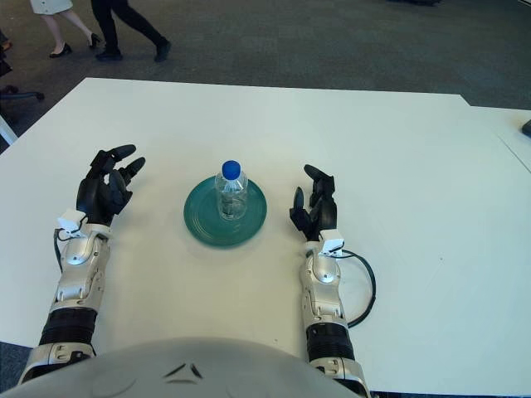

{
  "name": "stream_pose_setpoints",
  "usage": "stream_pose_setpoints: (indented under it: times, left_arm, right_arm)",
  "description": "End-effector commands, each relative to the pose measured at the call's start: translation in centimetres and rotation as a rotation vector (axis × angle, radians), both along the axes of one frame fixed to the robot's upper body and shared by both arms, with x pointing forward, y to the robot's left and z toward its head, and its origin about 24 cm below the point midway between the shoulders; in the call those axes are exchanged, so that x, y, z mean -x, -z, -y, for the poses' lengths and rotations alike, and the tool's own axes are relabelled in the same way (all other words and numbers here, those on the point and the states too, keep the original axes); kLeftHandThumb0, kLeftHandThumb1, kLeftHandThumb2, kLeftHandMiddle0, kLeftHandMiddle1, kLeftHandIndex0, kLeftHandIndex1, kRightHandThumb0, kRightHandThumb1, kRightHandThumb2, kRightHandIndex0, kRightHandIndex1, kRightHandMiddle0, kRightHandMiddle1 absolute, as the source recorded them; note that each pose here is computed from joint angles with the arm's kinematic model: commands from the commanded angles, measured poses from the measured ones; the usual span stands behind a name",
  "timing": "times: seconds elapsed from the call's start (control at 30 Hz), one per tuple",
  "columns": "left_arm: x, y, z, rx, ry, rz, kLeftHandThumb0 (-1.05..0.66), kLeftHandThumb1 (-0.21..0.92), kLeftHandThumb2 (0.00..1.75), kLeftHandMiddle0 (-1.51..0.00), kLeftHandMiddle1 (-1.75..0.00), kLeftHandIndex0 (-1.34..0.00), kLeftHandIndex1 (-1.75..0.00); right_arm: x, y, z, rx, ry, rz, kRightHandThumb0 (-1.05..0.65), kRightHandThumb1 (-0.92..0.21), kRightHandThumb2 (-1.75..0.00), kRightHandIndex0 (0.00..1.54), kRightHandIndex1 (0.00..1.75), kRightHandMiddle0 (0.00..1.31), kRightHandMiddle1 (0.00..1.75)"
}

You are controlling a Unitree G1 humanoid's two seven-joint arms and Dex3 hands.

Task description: Put the bottle into the plate.

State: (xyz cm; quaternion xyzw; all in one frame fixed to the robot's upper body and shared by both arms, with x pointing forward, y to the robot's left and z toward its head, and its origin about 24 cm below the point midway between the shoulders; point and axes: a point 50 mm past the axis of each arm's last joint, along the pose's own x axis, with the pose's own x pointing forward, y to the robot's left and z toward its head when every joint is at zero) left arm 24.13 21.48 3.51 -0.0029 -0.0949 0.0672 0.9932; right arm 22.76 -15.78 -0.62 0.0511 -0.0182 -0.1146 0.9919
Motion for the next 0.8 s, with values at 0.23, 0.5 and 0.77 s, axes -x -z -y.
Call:
stream_pose_setpoints:
  times: [0.23,0.5,0.77]
  left_arm:
    - [-0.7,2.6,2.7,-0.034,0.046,-0.16,-0.64,0.92,0.83,-0.62,-0.63,-0.42,-1.02]
    - [0.6,4.7,3.6,-0.021,0.068,-0.203,-0.62,0.92,0.88,-0.54,-0.49,-0.3,-0.96]
    - [0.7,5.1,4.2,-0.015,0.063,-0.21,-0.65,0.92,0.91,-0.43,-0.24,-0.14,-0.9]
  right_arm:
    - [1.4,2.7,0.5,-0.005,0.01,-0.146,-0.52,-0.92,-0.63,0.51,0.0,0.12,1.03]
    - [1.3,2.5,0.9,-0.003,0.018,-0.148,-0.51,-0.92,-0.65,0.5,0.0,0.07,0.99]
    - [1.2,2.1,1.2,0.021,0.018,-0.105,-0.51,-0.92,-0.65,0.5,0.0,0.05,0.93]
